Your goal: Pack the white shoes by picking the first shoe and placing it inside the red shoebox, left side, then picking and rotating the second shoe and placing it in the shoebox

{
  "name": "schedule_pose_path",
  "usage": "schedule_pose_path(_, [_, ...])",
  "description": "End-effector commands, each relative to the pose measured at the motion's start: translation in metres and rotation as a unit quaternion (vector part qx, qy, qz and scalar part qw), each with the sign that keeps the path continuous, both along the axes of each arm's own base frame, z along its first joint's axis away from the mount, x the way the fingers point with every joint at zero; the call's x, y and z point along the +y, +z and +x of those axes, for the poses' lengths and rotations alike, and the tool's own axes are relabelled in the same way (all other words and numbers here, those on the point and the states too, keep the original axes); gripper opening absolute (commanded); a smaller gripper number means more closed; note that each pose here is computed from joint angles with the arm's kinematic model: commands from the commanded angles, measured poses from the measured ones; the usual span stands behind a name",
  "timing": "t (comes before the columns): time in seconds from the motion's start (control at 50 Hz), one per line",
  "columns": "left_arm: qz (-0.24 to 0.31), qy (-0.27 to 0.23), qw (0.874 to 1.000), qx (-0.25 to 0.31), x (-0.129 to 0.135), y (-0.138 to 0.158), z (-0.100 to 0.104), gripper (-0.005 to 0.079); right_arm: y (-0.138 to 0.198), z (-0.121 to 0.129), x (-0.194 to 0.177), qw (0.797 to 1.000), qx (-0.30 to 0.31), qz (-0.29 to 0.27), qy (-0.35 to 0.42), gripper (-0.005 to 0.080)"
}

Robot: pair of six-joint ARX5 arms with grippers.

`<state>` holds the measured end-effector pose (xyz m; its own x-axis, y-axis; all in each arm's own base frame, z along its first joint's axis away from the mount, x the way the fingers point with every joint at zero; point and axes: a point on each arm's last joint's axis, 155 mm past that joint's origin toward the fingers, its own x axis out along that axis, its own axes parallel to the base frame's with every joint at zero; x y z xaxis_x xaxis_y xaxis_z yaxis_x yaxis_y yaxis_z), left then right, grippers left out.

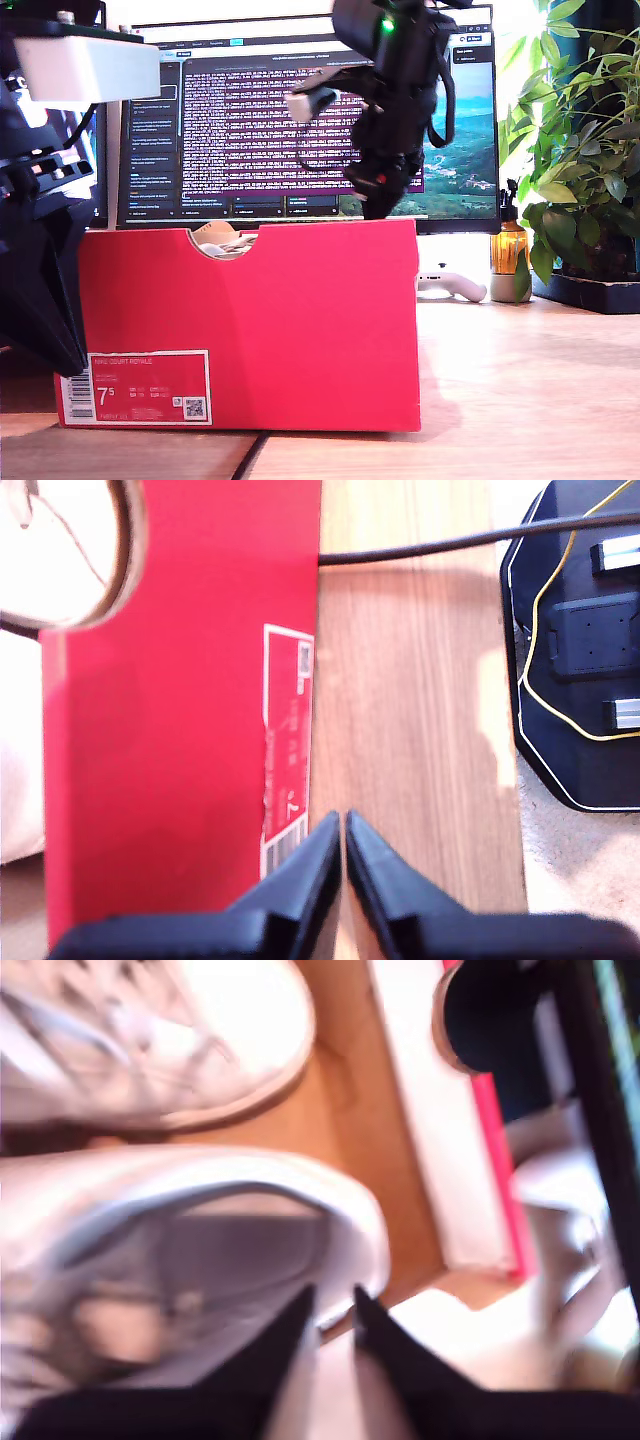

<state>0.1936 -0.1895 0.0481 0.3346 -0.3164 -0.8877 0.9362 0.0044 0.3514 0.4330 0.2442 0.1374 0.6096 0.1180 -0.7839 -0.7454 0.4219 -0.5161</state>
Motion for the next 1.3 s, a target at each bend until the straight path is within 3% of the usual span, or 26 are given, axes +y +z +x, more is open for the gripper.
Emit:
schedule_pose_path(0.0, [0.006, 0.015, 1.000, -0.002, 0.003, -0.001, 0.004, -0.0017, 0.040, -0.003, 0.002, 0.999, -0.024, 0.036, -0.020, -0.0013])
schedule_pose_path(0.22, [0.018, 0.061, 0.998, -0.009, 0.021, 0.008, 0.002, -0.0016, 0.047, -0.012, -0.017, 0.994, 0.002, 0.068, -0.091, -0.0013])
schedule_pose_path(0.4, [-0.017, 0.090, 0.996, -0.021, 0.027, 0.031, -0.008, -0.0016, 0.038, -0.016, -0.042, 0.985, 0.033, 0.078, -0.148, -0.0013])
schedule_pose_path(0.54, [-0.071, 0.128, 0.989, -0.033, 0.028, 0.053, -0.009, -0.0016, 0.024, -0.027, -0.056, 0.970, 0.102, 0.121, -0.187, -0.0013])
schedule_pose_path(0.56, [-0.090, 0.153, 0.984, -0.027, 0.028, 0.056, -0.008, -0.0017, 0.023, -0.028, -0.057, 0.966, 0.114, 0.130, -0.190, -0.0013])
schedule_pose_path(0.7, [-0.163, 0.201, 0.966, -0.031, 0.027, 0.078, 0.003, -0.0016, 0.015, -0.032, -0.080, 0.946, 0.160, 0.160, -0.232, -0.0013])
schedule_pose_path(0.96, [-0.275, 0.244, 0.929, -0.037, 0.036, 0.111, 0.039, -0.0016, 0.016, -0.028, -0.128, 0.925, 0.143, 0.183, -0.299, -0.0013])
schedule_pose_path(1.28, [-0.428, 0.292, 0.854, -0.047, 0.059, 0.163, 0.088, -0.0016, 0.009, -0.044, -0.167, 0.912, 0.058, 0.243, -0.326, -0.0013])
